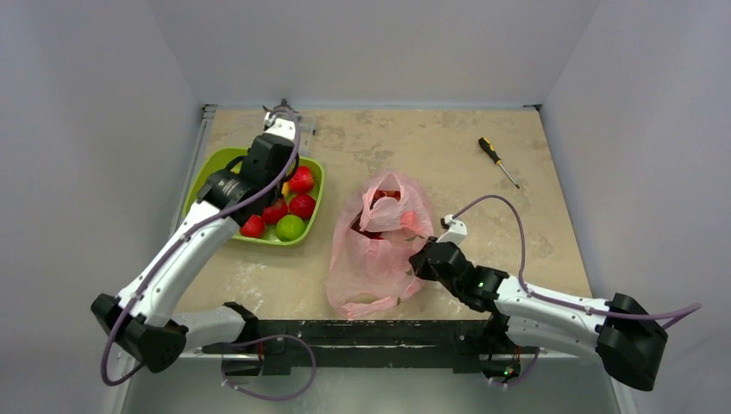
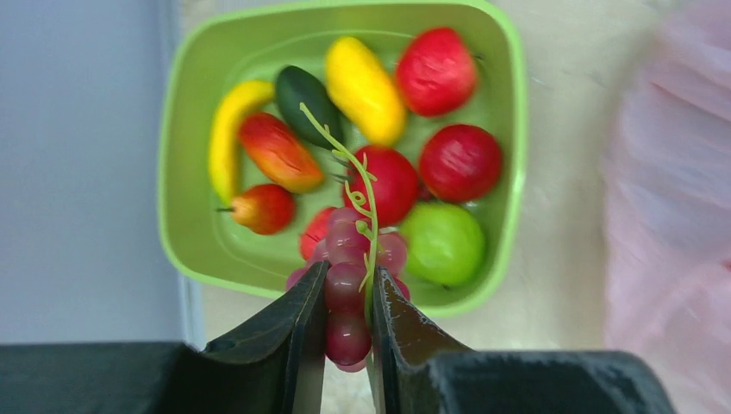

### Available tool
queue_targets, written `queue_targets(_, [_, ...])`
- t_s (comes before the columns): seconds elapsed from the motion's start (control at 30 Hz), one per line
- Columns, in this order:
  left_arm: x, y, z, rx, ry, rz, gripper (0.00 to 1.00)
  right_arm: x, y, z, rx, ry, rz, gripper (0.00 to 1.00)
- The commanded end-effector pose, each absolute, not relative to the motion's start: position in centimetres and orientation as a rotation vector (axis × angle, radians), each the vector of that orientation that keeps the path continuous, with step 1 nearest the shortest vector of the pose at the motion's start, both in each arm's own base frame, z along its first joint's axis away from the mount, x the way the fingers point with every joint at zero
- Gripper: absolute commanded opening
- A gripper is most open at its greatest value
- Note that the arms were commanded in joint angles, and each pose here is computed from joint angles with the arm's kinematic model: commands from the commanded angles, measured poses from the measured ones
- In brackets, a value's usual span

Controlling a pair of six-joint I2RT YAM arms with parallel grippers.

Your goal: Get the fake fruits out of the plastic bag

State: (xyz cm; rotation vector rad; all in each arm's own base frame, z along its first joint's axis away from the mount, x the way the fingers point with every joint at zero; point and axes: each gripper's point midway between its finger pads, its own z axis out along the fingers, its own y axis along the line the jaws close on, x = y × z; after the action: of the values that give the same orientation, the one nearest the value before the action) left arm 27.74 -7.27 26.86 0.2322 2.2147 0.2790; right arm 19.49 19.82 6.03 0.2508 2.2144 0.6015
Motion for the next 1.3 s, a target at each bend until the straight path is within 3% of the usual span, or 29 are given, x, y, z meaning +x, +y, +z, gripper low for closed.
queue_targets(0.0, [33.5, -4.5, 29.5, 0.137, 2.082, 0.535, 0.0, 20.7, 20.5, 8.2, 0.26, 2.159, 0.606, 0.0])
queue_targets(0.27, [37.6, -2.0, 27.2, 0.025, 2.176, 0.667, 0.0, 20.8, 20.4, 8.4, 0.257, 2.159, 0.602, 0.0])
queue_targets(0.3, [37.9, -1.9, 26.6, 0.02, 2.187, 0.666, 0.07, 20.8, 20.4, 8.4, 0.257, 2.161, 0.596, 0.0])
queue_targets(0.4, [37.4, -1.3, 24.4, -0.015, 2.243, 0.661, 0.64, 20.8, 20.2, 8.4, 0.262, 2.158, 0.587, 0.0])
queue_targets(0.47, [36.9, -1.1, 24.0, -0.032, 2.253, 0.652, 0.92, 20.8, 20.2, 8.3, 0.264, 2.156, 0.588, 0.0])
queue_targets(0.5, [36.5, -0.9, 24.2, -0.046, 2.243, 0.654, 0.98, 20.8, 20.3, 8.3, 0.266, 2.155, 0.594, 0.0])
queue_targets(0.77, [34.8, -2.9, 24.5, -0.029, 2.226, 0.412, 0.98, 20.9, 21.1, 7.9, 0.247, 2.175, 0.608, 0.0])
queue_targets(1.0, [33.0, -13.6, 23.2, 0.238, 2.298, -0.243, 0.94, 20.9, 21.3, 8.3, 0.248, 2.168, 0.627, 0.0])
queue_targets(1.13, [30.5, -18.3, 23.6, 0.324, 2.27, -0.44, 0.93, 20.9, 21.2, 8.9, 0.251, 2.166, 0.624, 0.0])
queue_targets(1.27, [27.0, -20.4, 21.3, 0.198, 2.295, -0.673, 0.82, 20.8, 21.0, 9.5, 0.256, 2.153, 0.634, 0.0])
